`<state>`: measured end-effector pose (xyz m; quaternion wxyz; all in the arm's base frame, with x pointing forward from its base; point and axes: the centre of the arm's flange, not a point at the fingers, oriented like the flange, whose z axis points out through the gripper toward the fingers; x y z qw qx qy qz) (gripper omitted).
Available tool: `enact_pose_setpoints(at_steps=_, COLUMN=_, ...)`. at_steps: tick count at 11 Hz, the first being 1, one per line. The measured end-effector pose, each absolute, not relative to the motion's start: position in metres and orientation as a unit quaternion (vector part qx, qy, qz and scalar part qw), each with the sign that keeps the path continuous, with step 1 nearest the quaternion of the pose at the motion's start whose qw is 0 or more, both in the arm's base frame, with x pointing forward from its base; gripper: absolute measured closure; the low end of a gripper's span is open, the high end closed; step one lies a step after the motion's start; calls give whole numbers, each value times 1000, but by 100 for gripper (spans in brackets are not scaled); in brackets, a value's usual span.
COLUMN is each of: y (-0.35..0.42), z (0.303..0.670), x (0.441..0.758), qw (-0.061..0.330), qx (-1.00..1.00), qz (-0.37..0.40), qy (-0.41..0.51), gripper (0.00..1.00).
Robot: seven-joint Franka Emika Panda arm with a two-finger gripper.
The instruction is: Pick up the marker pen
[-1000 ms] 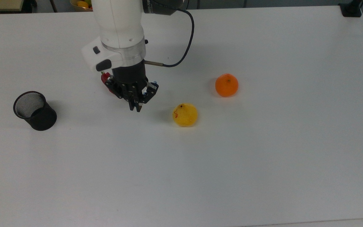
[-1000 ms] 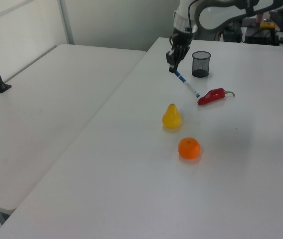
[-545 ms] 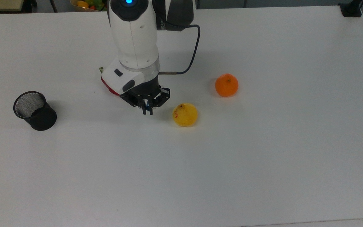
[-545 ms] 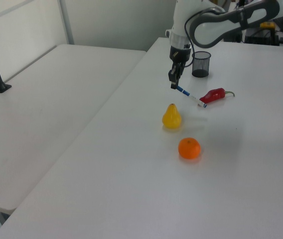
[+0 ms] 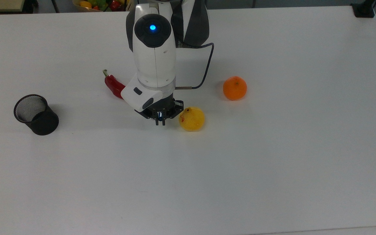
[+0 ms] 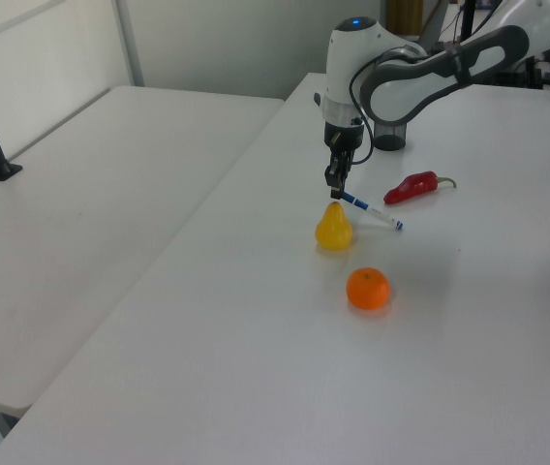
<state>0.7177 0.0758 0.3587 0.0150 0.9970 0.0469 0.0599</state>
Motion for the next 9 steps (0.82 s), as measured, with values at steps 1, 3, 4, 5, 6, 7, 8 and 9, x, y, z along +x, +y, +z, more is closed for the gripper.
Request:
enact_pose_setpoints(at_steps=1, y=76, z=359, x=719, qw=14, qx=997, qz=63, qy=43, gripper=81)
enact_pose_setpoints(at_steps=3, y=76, z=358, x=719, qw=14, qx=997, qz=64, qy=36, gripper=66)
enact_pose_setpoints(at_steps=4, y=76, z=358, x=719, qw=13, qx=997, qz=65, qy=27, gripper=59)
enact_pose_setpoints(at_steps=5, y=76, z=359, x=719, qw=13, qx=998, qz=66, qy=18, gripper=48)
enact_pose_setpoints(at_steps=6, y=76, z=360, x=720, qw=12, qx=998, qz=67, qy=6, gripper=32)
enact_pose_setpoints(at_steps=7, y=75, z=365, x=721, qw=10, qx=997, qz=72, qy=-9, gripper=17)
enact_pose_setpoints(at_steps=8, y=75, z=372, x=723, qw=9, qx=997, qz=79, qy=-18, gripper=2)
enact_pose_setpoints(at_steps=9, y=75, z=388, x=724, qw=7, qx=995, qz=91, qy=-26, gripper=0)
